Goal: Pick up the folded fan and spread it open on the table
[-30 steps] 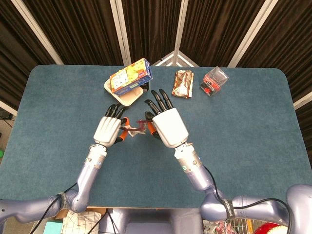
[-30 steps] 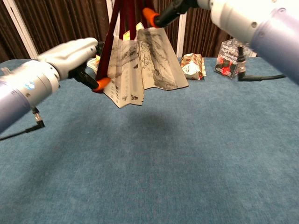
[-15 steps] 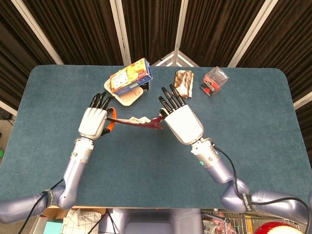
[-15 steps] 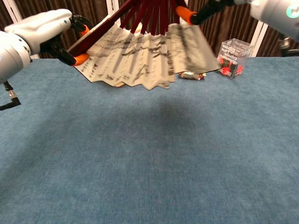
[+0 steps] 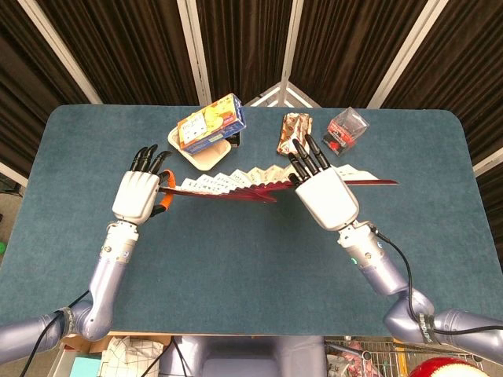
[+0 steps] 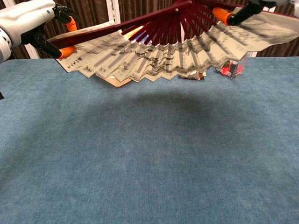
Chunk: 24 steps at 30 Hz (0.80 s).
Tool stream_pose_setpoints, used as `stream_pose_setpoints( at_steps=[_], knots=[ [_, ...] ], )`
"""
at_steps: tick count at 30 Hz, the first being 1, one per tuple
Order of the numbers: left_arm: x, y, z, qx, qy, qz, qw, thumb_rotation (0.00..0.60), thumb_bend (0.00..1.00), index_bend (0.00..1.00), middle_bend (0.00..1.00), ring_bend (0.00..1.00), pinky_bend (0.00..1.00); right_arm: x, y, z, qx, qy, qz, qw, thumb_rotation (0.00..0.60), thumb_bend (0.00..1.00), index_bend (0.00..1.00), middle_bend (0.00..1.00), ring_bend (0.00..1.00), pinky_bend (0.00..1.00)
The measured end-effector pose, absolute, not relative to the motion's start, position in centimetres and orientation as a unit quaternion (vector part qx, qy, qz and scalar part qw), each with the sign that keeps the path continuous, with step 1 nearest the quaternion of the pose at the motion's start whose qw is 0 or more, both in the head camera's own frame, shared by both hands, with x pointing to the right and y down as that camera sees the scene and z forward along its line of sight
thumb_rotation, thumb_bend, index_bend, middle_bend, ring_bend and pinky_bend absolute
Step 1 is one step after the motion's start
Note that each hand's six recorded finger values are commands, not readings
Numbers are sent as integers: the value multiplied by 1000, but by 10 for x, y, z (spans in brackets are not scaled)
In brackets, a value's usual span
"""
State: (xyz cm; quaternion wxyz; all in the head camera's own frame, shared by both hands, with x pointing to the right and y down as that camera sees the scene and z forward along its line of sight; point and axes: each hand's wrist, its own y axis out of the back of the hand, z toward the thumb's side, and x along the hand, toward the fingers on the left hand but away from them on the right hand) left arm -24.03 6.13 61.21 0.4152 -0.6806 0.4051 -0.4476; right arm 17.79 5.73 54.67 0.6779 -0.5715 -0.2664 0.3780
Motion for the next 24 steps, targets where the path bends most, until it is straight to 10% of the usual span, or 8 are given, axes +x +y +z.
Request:
stream_pose_setpoints(
  at_steps=[24],
  knots=[
    [-220, 82, 620, -695, 379, -445, 420, 600, 609, 660, 139, 0, 0, 219, 88, 569, -571, -226, 417, 670, 600, 540, 734, 273, 46, 0]
  ],
)
